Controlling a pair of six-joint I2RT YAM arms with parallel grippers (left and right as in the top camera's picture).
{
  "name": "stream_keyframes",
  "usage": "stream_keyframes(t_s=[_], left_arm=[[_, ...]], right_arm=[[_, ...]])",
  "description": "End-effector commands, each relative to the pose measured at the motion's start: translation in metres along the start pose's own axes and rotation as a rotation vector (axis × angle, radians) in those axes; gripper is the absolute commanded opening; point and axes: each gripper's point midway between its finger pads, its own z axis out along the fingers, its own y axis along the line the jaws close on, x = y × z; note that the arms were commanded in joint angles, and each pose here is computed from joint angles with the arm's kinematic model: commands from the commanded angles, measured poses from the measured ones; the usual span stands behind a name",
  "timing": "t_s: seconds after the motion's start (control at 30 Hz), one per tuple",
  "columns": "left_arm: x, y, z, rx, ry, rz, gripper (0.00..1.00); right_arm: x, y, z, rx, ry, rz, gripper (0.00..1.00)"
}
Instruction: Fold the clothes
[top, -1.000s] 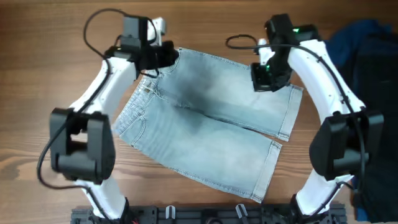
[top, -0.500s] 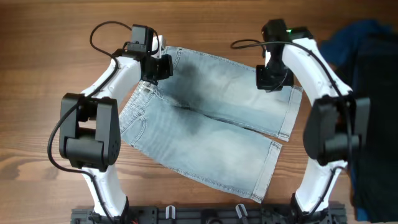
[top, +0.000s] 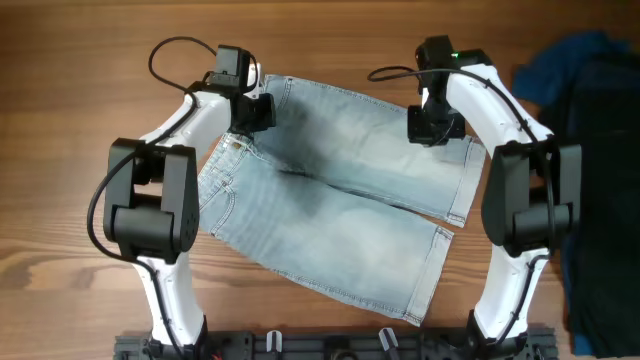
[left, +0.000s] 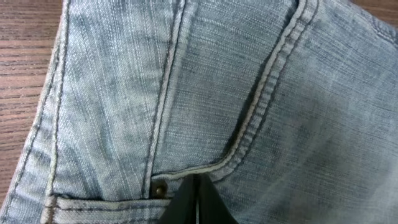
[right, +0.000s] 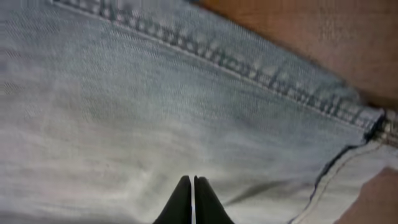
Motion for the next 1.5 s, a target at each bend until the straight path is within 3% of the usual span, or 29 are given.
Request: stream_keyframes(t_s=[0.0, 0.1, 0.33, 0.6, 0.8, 1.1, 1.23, 1.37, 1.47], left_arm=[[0.008, 0.032, 0.020, -0.145, 0.016, 0.012, 0.04], [0.003, 0.049, 0.017, -0.208, -0.001, -0.001, 0.05], [0.003, 0.071, 0.012, -0.227, 0.007, -0.050, 0.04], [0.000, 0.124, -0.002, -0.290, -0.022, -0.296, 0.04], [-0.002, 0.142, -0.007, -0.291, -0.042, -0.405, 0.05], [-0.023, 0.129, -0.004, -0.196, -0.106, -0.394, 0.14], [-0.062, 0.122, -0.022, -0.168, -0.217, -0.372, 0.20], [-0.123, 0.094, -0.086, -0.093, -0.352, -0.337, 0.27], [-0.139, 0.079, -0.131, -0.079, -0.377, -0.330, 0.29]], right_arm=[[-0.005, -0.003, 0.012, 0.020, -0.008, 0.020, 0.04], [-0.013, -0.003, 0.017, 0.029, -0.036, 0.023, 0.04], [-0.001, -0.003, 0.055, 0.052, 0.062, 0.021, 0.04], [-0.046, 0.009, 0.065, 0.001, -0.111, 0.020, 0.04], [-0.084, 0.045, 0.055, -0.190, -0.258, -0.007, 0.04], [-0.169, 0.087, -0.005, -0.424, -0.663, -0.066, 0.05], [-0.193, 0.089, -0.056, -0.445, -0.790, -0.080, 0.11], [-0.177, 0.081, -0.122, -0.447, -0.799, -0.080, 0.15], [-0.130, 0.070, -0.136, -0.419, -0.642, -0.067, 0.15]])
